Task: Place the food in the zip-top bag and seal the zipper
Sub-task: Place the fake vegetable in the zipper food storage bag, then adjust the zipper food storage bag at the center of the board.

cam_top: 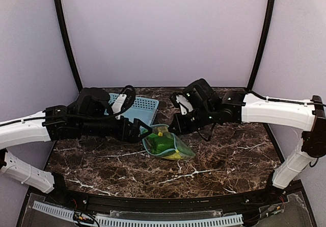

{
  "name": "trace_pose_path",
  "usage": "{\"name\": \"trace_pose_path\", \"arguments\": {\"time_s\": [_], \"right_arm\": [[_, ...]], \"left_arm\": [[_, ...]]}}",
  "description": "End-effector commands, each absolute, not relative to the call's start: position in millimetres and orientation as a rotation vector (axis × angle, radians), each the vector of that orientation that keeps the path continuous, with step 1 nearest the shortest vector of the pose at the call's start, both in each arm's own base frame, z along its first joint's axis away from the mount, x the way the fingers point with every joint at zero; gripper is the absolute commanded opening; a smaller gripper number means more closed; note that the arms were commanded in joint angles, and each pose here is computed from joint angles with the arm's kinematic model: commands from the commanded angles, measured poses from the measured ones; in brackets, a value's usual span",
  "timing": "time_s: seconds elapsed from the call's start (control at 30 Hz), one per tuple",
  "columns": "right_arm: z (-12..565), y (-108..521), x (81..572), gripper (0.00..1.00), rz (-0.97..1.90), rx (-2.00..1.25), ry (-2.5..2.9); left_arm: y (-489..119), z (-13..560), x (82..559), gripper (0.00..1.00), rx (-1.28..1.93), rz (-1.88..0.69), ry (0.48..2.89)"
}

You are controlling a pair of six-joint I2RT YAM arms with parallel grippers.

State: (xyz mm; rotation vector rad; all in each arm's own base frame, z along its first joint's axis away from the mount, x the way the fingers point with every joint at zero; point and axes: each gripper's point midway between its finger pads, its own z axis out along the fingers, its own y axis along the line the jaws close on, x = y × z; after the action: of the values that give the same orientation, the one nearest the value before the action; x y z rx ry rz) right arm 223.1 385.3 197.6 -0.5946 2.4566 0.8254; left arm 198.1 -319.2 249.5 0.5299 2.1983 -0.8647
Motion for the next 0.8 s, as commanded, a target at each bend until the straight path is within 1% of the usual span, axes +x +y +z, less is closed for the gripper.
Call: {"name": "trace_pose_path", "arguments": {"time_s": [0.0, 0.1, 0.17, 0.3, 0.37, 0.43, 0.6, 0.77], "right_arm": [[202, 390, 228, 0.0, 0.84, -0.579, 2.422], [201, 392, 228, 0.0, 0.842, -0.585, 2.425], [201, 393, 229, 0.0, 0.845, -0.588, 2.425], [201, 395, 228, 0.0, 0.85, -0.594, 2.428], [201, 395, 228, 0.0, 0.851, -0.594, 2.429], [201, 395, 228, 0.0, 0.852, -0.595, 2.429], [200, 395, 228, 0.0, 0.852, -0.594, 2.431], [201, 395, 228, 0.0, 0.853, -0.595, 2.43]], "left_arm": [[-295, 206, 192, 0.96, 0.278, -0.899, 2.337], [-293, 194, 190, 0.92, 0.198, -0.963, 2.332], [-292, 187, 190, 0.87, 0.168, -0.983, 2.332], [-291, 180, 196, 0.75, 0.148, -0.966, 2.34], [-290, 175, 201, 0.66, 0.132, -0.96, 2.351], [-291, 173, 205, 0.62, 0.118, -0.974, 2.347], [-298, 169, 208, 0.6, 0.119, -1.018, 2.35], [-314, 163, 210, 0.53, 0.146, -1.072, 2.369]]}}
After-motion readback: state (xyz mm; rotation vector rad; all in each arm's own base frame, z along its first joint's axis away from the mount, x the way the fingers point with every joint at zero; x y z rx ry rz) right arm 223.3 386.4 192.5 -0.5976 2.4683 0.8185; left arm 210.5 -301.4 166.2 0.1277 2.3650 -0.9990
